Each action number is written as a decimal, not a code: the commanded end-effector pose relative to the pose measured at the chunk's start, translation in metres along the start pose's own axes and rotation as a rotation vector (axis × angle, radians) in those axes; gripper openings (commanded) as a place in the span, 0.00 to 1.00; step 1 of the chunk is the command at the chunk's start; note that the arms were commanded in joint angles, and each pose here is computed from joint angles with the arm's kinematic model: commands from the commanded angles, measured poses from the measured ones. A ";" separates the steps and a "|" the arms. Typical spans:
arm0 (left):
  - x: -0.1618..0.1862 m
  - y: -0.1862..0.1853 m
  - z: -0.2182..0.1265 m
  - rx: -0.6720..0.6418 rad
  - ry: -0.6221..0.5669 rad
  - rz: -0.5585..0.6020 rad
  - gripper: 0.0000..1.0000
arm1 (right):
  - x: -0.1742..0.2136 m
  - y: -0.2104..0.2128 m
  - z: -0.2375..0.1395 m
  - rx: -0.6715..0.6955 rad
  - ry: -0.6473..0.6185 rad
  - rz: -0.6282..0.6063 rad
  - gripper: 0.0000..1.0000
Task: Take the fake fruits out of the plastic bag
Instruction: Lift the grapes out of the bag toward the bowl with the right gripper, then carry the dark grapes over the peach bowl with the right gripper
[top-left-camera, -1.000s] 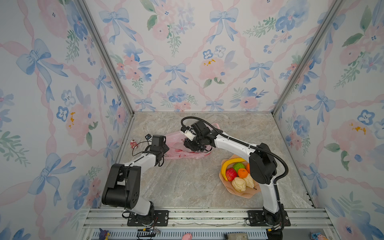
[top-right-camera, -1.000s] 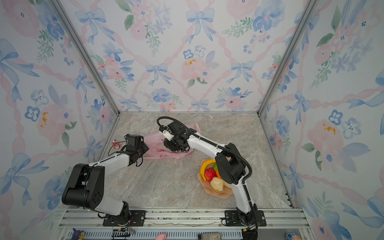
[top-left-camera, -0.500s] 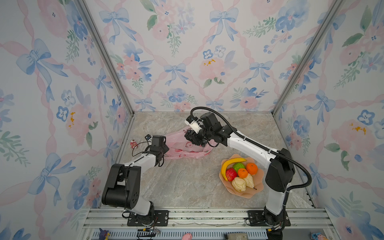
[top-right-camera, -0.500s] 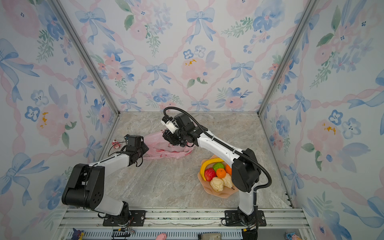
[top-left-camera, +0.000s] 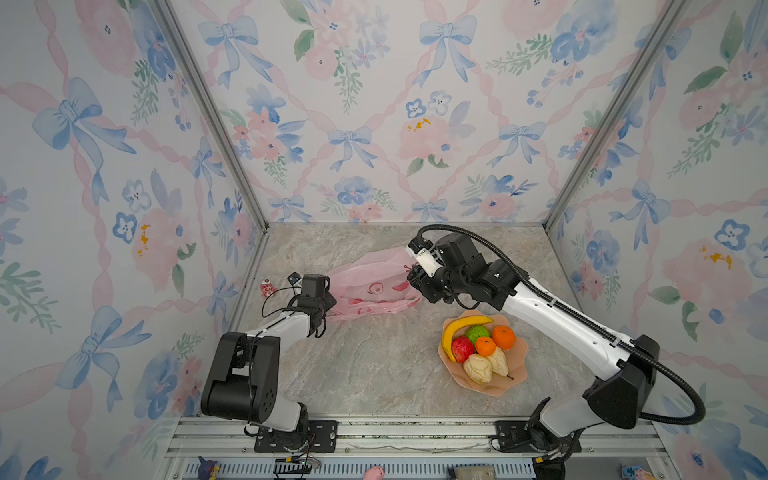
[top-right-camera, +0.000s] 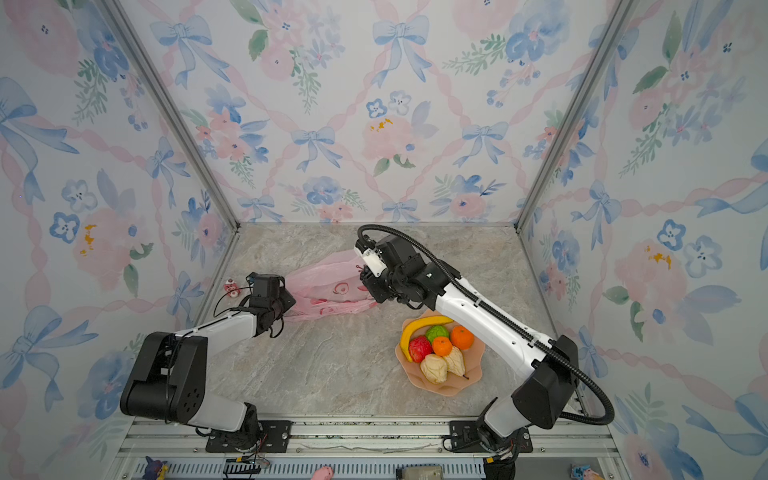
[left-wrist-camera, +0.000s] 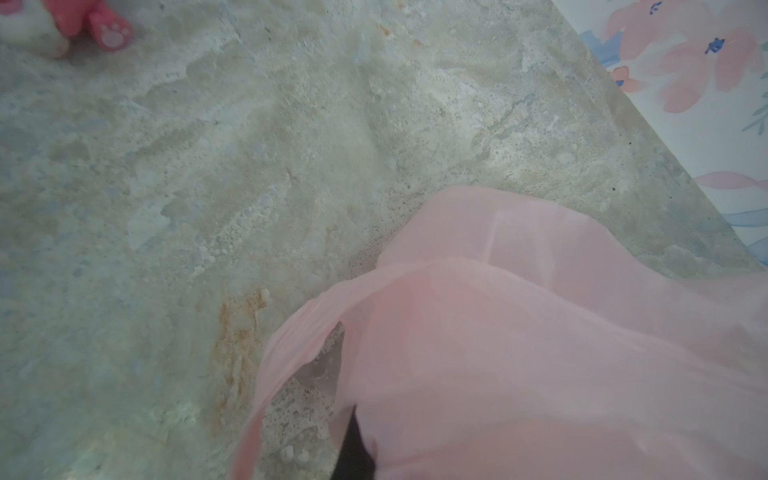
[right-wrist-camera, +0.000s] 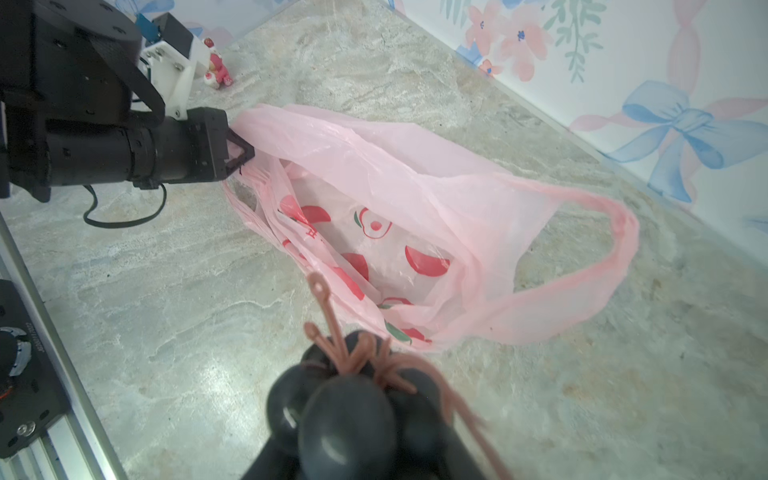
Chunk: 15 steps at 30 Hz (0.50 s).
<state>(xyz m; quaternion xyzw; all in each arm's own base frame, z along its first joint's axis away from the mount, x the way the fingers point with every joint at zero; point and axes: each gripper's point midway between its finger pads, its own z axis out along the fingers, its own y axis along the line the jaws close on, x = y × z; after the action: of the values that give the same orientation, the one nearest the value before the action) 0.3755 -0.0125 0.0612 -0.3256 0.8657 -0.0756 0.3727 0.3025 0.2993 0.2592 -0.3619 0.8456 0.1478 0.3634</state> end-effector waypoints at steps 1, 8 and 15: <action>-0.003 -0.001 -0.003 0.029 -0.013 0.021 0.00 | 0.042 -0.006 -0.014 0.064 0.118 0.023 0.37; 0.001 -0.001 -0.001 0.040 -0.007 0.035 0.00 | 0.083 -0.001 -0.036 0.097 0.192 0.039 0.37; 0.002 -0.004 0.000 0.050 0.003 0.035 0.00 | 0.114 0.003 -0.046 0.132 0.258 0.037 0.37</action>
<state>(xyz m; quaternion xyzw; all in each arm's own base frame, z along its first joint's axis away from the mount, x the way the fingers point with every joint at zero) 0.3770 -0.0178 0.0605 -0.3071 0.8687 -0.0882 0.3786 0.2335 0.2344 0.2164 -0.3461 0.8902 0.0768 0.2861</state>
